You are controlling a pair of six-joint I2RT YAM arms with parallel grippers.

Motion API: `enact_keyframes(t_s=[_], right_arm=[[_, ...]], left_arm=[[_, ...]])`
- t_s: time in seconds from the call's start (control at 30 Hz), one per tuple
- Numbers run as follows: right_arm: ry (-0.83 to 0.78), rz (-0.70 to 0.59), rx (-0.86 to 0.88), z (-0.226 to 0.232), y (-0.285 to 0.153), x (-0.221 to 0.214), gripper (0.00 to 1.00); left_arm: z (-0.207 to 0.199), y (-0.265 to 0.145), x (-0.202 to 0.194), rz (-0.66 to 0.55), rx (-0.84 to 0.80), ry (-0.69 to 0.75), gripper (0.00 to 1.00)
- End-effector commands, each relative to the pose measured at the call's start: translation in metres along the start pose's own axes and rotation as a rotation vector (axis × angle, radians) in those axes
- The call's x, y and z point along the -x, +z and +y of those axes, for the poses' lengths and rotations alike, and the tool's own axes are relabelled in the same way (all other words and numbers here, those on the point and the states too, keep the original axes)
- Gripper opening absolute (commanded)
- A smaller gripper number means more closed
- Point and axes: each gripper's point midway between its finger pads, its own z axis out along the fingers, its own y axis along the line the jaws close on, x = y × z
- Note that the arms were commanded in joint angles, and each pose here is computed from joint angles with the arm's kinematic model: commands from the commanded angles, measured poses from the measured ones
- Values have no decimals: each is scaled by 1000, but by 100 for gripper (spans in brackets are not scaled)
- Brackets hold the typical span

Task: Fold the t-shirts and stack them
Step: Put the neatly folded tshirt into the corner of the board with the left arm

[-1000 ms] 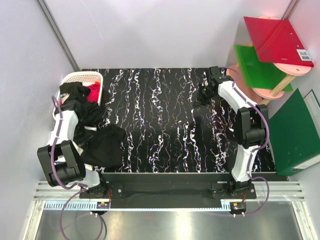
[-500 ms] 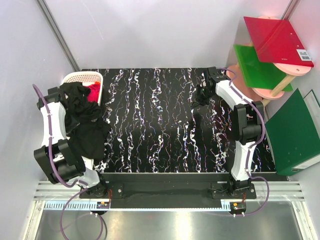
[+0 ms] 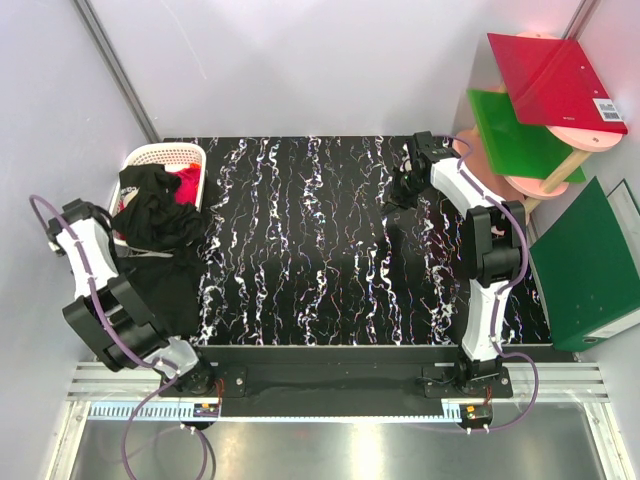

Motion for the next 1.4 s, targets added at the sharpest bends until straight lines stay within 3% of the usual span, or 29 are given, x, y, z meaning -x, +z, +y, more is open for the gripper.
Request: enact_keyframes(t_s=[0.0, 0.13, 0.43, 0.47, 0.5, 0.53, 0.6, 0.7, 0.9, 1.0, 1.03, 1.07, 1.1, 1.17, 1.2, 1.27, 1.37], right_arm=[[5, -13, 32, 7, -4, 10, 0], [9, -6, 36, 7, -2, 10, 0], [10, -4, 35, 4, -4, 8, 0], [7, -4, 35, 5, -4, 8, 0], [8, -5, 34, 5, -5, 8, 0], [9, -7, 36, 5, -5, 8, 0], [8, -5, 35, 6, -6, 7, 0], [6, -5, 35, 5, -5, 7, 0], [14, 11, 51, 8, -1, 7, 0], [17, 14, 58, 9, 1, 7, 0], [17, 17, 60, 9, 1, 7, 0], [18, 21, 62, 9, 2, 6, 0], [18, 19, 63, 9, 2, 7, 0], [21, 22, 60, 8, 3, 6, 0], [21, 24, 62, 8, 4, 6, 0], [23, 27, 64, 9, 4, 6, 0], [27, 29, 64, 8, 4, 5, 0]], left_arm=[[30, 1, 21, -60, 120, -37, 0], [39, 8, 39, -70, 211, -25, 0], [28, 28, 45, -28, 188, -62, 0], [26, 30, 44, -16, 177, -66, 7], [25, 34, 41, -3, 171, -65, 37], [24, 33, 41, -4, 164, -70, 52], [25, 28, 45, -34, 154, -84, 99], [36, -2, 53, -147, 125, -138, 99], [41, -73, 52, -377, -81, -231, 99], [23, -71, 33, -339, -150, -168, 91], [9, -68, 25, -312, -223, -146, 80], [0, -54, 14, -275, -253, -130, 35], [-17, -54, 3, -244, -349, -119, 2], [-44, -35, -20, -172, -465, -84, 0], [-72, -43, -37, -124, -641, -21, 0], [-104, -37, -63, -68, -789, 62, 0], [-125, -37, -95, -40, -825, 193, 0]])
